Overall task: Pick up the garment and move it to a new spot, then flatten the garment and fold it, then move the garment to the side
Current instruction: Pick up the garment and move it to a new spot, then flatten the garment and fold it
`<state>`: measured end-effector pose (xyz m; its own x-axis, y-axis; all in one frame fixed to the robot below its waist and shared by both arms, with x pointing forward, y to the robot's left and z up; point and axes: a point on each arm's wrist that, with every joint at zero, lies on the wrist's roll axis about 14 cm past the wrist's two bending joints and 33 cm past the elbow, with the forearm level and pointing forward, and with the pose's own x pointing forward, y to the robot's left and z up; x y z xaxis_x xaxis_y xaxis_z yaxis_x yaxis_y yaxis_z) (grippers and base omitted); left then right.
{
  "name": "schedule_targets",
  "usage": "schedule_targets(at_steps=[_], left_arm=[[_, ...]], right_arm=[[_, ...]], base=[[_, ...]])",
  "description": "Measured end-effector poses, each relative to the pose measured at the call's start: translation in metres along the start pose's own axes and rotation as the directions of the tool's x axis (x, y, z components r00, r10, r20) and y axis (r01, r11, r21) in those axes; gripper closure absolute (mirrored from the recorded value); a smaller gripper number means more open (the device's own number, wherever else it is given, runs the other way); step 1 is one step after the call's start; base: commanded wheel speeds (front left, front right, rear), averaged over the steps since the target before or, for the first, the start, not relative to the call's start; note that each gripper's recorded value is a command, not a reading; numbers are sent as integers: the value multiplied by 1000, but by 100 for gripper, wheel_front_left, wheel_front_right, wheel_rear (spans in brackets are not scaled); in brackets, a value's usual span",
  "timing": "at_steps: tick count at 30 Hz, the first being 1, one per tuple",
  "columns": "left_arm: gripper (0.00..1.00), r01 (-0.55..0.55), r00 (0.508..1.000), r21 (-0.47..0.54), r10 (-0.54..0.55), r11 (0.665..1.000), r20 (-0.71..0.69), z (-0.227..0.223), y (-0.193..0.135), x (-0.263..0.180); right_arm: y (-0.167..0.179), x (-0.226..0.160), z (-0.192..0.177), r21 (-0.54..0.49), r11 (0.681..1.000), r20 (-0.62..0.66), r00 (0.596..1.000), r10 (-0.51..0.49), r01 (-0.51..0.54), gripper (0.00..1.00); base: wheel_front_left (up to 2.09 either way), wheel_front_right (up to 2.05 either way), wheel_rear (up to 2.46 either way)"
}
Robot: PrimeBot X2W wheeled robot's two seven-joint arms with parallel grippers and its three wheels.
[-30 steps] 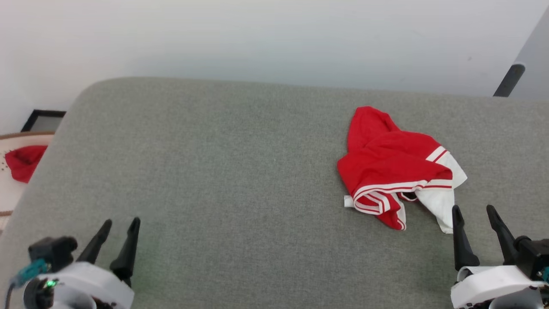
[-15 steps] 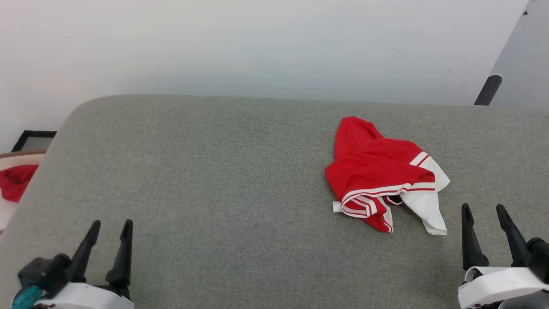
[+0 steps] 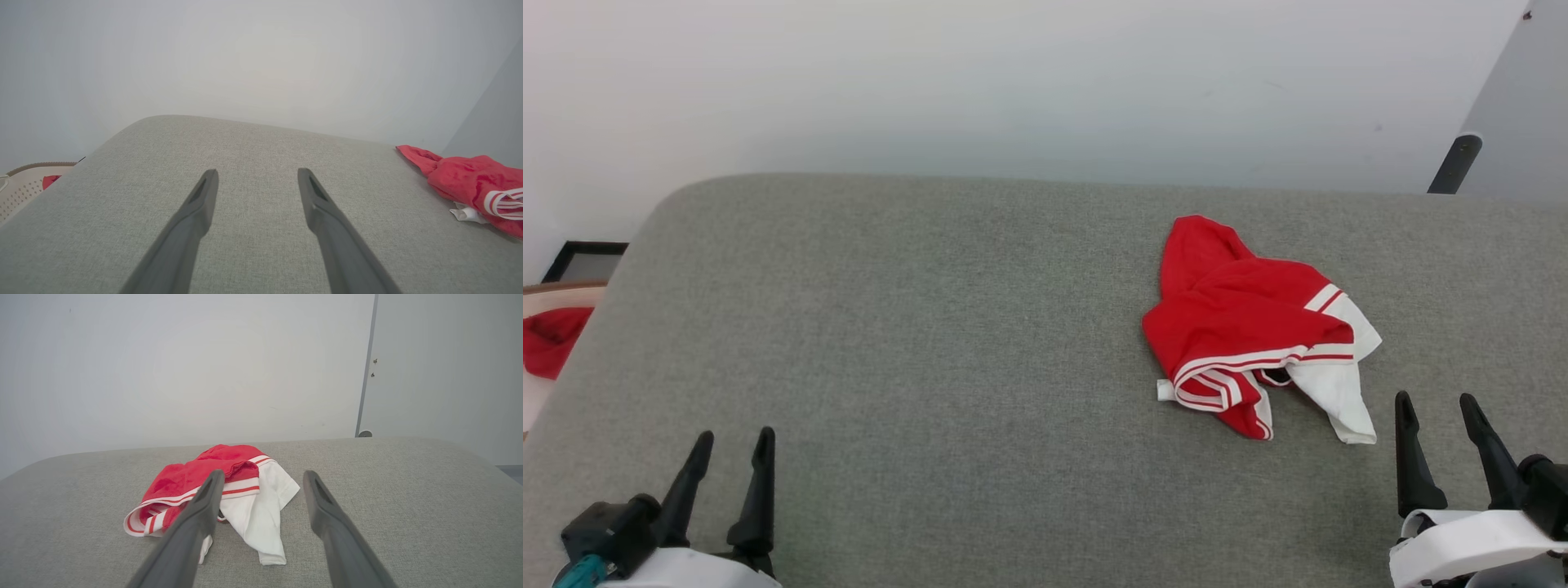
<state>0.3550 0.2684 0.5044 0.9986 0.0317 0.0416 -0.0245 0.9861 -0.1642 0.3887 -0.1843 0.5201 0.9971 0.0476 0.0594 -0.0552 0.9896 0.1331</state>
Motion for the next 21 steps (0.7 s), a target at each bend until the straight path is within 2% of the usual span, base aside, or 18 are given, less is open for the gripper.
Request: schedule_targets(at_steps=[8, 13, 17, 21], left_arm=[[0, -3, 1000, -33, 3, 999, -5, -6, -7, -1], [0, -8, 999, -60, 6, 998, -35, -17, -10, 1], [0, -4, 998, -70, 0, 998, -61, -26, -13, 8], [0, 5, 997, -77, -11, 997, -82, -33, -16, 17]], right_arm=[[5, 11, -14, 40, 999, -91, 996, 13, -9, 0], [4, 40, -10, -27, 998, -203, 978, 46, -52, 0], [-3, 61, -17, -99, 991, -377, 925, 49, -92, 0], [-12, 70, -36, -94, 991, -561, 827, 26, -95, 0]], base=[[0, 0, 0], [0, 0, 0], [0, 0, 0], [0, 0, 0]])
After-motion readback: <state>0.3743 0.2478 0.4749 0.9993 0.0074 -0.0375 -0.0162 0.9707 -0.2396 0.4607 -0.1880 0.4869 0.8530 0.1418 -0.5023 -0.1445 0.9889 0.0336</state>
